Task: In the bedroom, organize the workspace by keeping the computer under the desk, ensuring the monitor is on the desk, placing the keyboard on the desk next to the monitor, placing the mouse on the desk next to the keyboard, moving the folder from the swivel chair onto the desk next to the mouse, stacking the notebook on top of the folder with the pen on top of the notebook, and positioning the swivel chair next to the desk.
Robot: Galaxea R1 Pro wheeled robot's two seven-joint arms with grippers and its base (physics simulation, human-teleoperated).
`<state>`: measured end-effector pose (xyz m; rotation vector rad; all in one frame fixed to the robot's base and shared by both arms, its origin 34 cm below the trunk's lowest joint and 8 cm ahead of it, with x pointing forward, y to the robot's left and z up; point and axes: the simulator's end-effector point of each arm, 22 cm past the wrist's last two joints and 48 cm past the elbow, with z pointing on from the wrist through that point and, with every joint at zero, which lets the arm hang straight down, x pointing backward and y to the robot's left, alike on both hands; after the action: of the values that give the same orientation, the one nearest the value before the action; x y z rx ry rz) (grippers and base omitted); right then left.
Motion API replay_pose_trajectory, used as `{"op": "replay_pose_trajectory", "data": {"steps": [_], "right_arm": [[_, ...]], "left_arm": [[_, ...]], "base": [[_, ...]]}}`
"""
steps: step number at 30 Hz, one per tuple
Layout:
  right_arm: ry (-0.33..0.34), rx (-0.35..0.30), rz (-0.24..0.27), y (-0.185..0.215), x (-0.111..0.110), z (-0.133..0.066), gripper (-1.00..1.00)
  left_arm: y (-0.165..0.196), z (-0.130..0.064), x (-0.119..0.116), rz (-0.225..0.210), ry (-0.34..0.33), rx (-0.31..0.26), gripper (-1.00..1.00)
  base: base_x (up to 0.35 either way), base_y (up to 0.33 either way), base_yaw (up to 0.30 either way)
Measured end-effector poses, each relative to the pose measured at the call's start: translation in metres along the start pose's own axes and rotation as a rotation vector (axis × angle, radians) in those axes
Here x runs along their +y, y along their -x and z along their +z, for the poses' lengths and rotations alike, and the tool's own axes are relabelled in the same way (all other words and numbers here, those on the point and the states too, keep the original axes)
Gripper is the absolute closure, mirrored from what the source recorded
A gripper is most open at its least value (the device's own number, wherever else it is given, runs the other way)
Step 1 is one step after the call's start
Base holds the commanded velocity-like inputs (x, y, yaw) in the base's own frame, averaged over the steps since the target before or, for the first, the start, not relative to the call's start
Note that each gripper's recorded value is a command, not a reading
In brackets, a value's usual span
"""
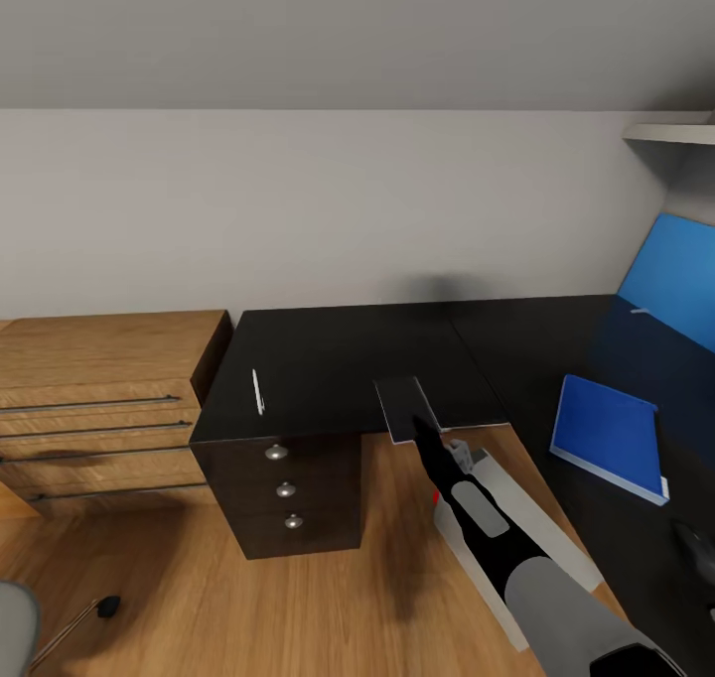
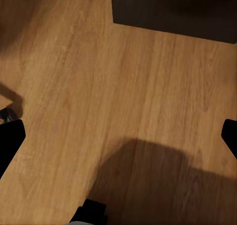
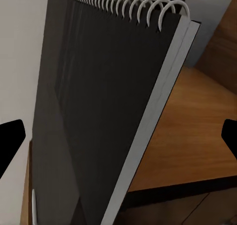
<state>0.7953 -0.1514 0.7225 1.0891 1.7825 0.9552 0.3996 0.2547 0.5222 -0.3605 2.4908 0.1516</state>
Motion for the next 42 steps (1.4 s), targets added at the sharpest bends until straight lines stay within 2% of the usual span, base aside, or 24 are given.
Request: {"op": "replay_pose_trajectory", "data": {"steps": [9,29,30,42], "right_arm": [[0.000,0.001,0.000,-0.0007,0.0003,0.0000,-1.00],[-0.001,-0.002,-0.001,0.0005,-0.0005,-0.0001,-1.00],[-0.001,-0.002,-0.001,0.0005,-0.0004,-0.0001,1.00],[0.000,-0.003,-0.003,0.0008,-0.0002,-0.0002,1.00]], "left_arm": [[-0.0009,0.0001,0.0016,0.002,0.002,0.002,-1.00],[-0.0010,0.0002,0.0019,0.003,0.004,0.002,-1.00],[-0.0010,0.0002,0.0019,0.003,0.004,0.002,-1.00],[-0.0016,0.0002,0.0021,0.005,0.004,0.003,-1.00]], "base": [[0.101,0.041,0.000],[0.004,0.002,0.000],[0.000,0.000,0.000],[0.000,0.000,0.000]]}}
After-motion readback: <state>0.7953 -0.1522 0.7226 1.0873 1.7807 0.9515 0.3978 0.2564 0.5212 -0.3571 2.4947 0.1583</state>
